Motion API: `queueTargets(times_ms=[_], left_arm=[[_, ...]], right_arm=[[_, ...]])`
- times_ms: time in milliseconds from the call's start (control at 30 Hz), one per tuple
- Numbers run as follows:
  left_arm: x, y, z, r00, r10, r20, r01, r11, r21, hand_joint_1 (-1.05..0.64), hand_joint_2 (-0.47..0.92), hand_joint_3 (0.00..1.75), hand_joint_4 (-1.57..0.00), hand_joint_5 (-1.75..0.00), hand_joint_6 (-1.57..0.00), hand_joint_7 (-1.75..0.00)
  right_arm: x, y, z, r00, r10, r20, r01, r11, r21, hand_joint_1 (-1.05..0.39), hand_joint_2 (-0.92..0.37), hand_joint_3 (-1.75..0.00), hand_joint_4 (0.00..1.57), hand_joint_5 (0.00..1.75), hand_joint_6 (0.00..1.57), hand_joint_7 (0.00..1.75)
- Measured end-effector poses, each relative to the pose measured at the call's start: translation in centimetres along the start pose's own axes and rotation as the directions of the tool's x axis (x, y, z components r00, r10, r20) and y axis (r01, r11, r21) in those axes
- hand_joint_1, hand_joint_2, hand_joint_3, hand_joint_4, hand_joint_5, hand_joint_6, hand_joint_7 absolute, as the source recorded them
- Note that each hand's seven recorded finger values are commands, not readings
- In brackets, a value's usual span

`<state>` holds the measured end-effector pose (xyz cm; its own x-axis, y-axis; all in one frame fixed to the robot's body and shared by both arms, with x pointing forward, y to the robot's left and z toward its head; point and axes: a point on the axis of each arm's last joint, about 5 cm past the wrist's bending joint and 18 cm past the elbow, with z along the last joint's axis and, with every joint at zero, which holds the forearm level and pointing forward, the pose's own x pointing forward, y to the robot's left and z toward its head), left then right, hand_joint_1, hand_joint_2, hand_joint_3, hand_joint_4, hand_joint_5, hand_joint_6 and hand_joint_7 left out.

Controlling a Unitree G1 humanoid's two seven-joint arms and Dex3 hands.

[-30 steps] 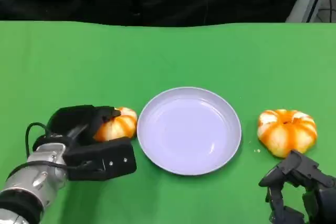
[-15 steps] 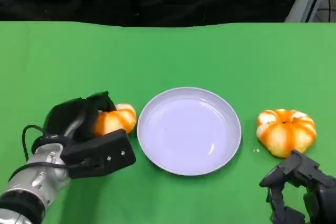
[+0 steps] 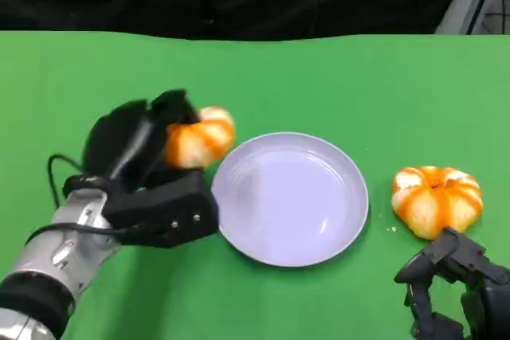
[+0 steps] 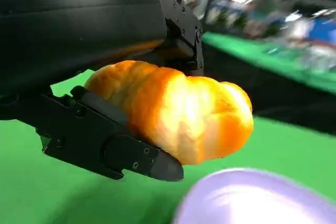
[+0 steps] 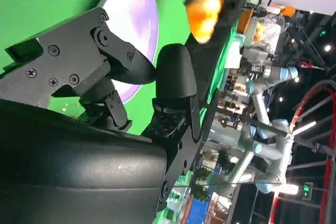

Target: Grasp the bread from the table and place it into the plate.

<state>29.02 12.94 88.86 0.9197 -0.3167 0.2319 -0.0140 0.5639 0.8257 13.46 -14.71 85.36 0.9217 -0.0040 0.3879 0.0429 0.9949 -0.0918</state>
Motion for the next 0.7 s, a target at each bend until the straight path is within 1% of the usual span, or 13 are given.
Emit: queueTargets(times_ms=[67, 133, 167, 267, 400, 433, 467, 533, 633, 667, 700], left_arm=[[0.3, -0.3, 0.8, 0.999, -0.013, 0.032, 0.013, 1.000, -0.022, -0.07, 0.92, 0.38, -0.58, -1.75, -0.55, -1.65], [0.4, -0.6, 1.3, 0.998, -0.028, 0.053, 0.029, 0.999, -0.029, -0.05, 0.90, 0.32, -0.58, -1.75, -0.61, -1.53], [0.5, -0.7, 1.6, 0.997, -0.041, 0.068, 0.043, 0.999, -0.021, -0.05, 0.90, 0.31, -0.58, -1.75, -0.62, -1.51], [0.8, -1.0, 2.3, 0.991, -0.081, 0.106, 0.082, 0.997, -0.005, -0.04, 0.92, 0.31, -0.57, -1.75, -0.62, -1.51], [1.1, -1.4, 3.2, 0.985, -0.108, 0.136, 0.110, 0.994, -0.007, -0.04, 0.92, 0.32, -0.56, -1.75, -0.62, -1.51], [1.2, -1.4, 3.3, 0.984, -0.112, 0.139, 0.114, 0.993, -0.007, -0.07, 0.92, 0.33, -0.59, -1.70, -0.68, -1.36], [1.3, -1.4, 3.4, 0.983, -0.114, 0.144, 0.116, 0.993, -0.007, -0.08, 0.92, 0.31, -0.59, -1.70, -0.70, -1.30], [1.7, -1.7, 4.1, 0.978, -0.129, 0.162, 0.131, 0.991, 0.001, -0.08, 0.92, 0.20, -0.57, -1.71, -0.73, -1.23], [2.1, -2.5, 5.3, 0.970, -0.157, 0.187, 0.157, 0.987, 0.011, -0.09, 0.92, 0.18, -0.56, -1.72, -0.71, -1.26], [2.2, -2.7, 5.7, 0.967, -0.164, 0.196, 0.165, 0.986, 0.011, -0.09, 0.92, 0.21, -0.55, -1.73, -0.69, -1.30], [2.3, -2.8, 5.9, 0.965, -0.169, 0.202, 0.170, 0.985, 0.011, -0.09, 0.92, 0.27, -0.54, -1.74, -0.65, -1.39]], right_arm=[[0.0, 0.01, 0.0, 1.000, 0.000, 0.001, 0.000, 1.000, 0.000, -0.10, -0.57, -1.12, 0.80, 1.75, 0.74, 1.49], [0.1, 0.02, 0.0, 1.000, 0.000, 0.003, 0.000, 1.000, 0.000, -0.10, -0.57, -1.12, 0.80, 1.74, 0.75, 1.49], [0.0, 0.01, 0.0, 1.000, -0.003, 0.000, 0.003, 1.000, -0.001, -0.09, -0.58, -1.11, 0.80, 1.75, 0.74, 1.49], [0.0, 0.11, 0.1, 1.000, -0.004, -0.003, 0.004, 1.000, 0.002, -0.10, -0.59, -1.09, 0.80, 1.75, 0.74, 1.50], [0.0, 0.16, 0.1, 1.000, -0.004, -0.009, 0.004, 1.000, 0.002, -0.11, -0.60, -1.07, 0.81, 1.75, 0.74, 1.50], [0.0, 0.15, 0.1, 1.000, -0.005, -0.011, 0.005, 1.000, 0.002, -0.10, -0.58, -1.12, 0.81, 1.75, 0.74, 1.51], [-0.1, 0.14, 0.1, 1.000, -0.006, -0.011, 0.006, 1.000, 0.001, -0.09, -0.57, -1.14, 0.81, 1.75, 0.73, 1.51], [0.0, 0.15, 0.1, 1.000, -0.006, -0.010, 0.006, 1.000, 0.002, -0.09, -0.56, -1.15, 0.80, 1.75, 0.73, 1.50], [0.0, 0.20, 0.2, 1.000, -0.003, -0.003, 0.003, 1.000, 0.001, -0.10, -0.56, -1.15, 0.80, 1.75, 0.74, 1.50], [0.0, 0.20, 0.2, 1.000, -0.003, -0.003, 0.003, 1.000, 0.001, -0.11, -0.56, -1.14, 0.81, 1.75, 0.74, 1.50], [0.0, 0.21, 0.2, 1.000, -0.003, -0.002, 0.003, 1.000, 0.001, -0.11, -0.56, -1.14, 0.81, 1.75, 0.74, 1.51]])
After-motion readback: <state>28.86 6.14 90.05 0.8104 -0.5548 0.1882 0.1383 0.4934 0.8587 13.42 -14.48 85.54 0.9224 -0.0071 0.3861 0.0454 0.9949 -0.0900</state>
